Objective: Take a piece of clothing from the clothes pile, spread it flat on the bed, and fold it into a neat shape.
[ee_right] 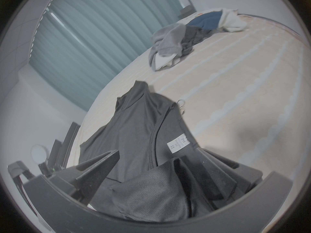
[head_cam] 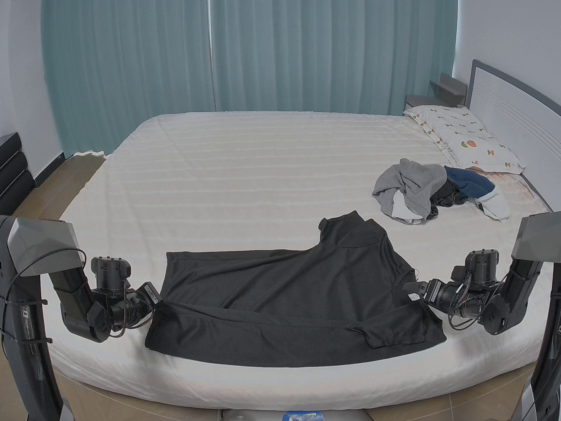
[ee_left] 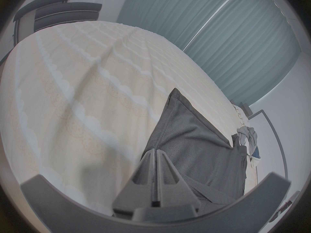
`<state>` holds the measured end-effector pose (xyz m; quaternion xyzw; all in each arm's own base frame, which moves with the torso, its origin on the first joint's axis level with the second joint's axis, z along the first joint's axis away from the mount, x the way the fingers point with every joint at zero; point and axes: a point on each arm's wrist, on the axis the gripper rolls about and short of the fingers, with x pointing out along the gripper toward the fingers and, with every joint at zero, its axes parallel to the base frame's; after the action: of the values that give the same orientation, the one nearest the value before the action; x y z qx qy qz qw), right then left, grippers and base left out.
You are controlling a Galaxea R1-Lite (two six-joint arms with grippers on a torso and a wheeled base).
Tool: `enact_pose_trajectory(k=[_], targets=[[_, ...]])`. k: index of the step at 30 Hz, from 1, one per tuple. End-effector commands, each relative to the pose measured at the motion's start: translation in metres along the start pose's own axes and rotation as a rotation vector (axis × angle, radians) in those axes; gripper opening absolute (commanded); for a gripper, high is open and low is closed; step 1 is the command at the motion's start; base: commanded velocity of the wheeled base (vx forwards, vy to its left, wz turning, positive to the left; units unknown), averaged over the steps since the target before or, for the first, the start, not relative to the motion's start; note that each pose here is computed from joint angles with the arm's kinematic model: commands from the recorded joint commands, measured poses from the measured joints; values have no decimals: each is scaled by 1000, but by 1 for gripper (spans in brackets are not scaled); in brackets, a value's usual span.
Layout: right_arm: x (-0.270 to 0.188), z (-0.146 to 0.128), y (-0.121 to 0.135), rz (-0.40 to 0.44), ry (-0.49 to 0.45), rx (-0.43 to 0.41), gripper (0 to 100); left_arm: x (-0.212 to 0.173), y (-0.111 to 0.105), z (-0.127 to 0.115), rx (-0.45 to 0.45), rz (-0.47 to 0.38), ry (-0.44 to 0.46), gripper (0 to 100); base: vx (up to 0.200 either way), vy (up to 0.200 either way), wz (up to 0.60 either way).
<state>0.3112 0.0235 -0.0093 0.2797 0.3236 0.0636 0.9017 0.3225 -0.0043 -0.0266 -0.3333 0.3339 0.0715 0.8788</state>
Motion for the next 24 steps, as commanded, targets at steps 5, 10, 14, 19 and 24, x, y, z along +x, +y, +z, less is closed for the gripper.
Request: enact_pose_trajectory(k=[5,10,14,19,24], targets=[[27,-14,-12,49,56,-37,100,0,1,-1,-2,4,4,0,0,0,0],[29,-14,-14,52,53,-78,100,1,1,-2,-1,5,7,0,0,0,0],[28,-13,-15,53,43,-84,100,1,2,-2,-1,7,7,0,0,0,0],[25,-11,-15,66,11,-92,100,1,2,-3,-1,9,12,0,0,0,0],[14,-10,-22,61,1,-94,100,1,2,-3,-2,10,13,0,0,0,0]])
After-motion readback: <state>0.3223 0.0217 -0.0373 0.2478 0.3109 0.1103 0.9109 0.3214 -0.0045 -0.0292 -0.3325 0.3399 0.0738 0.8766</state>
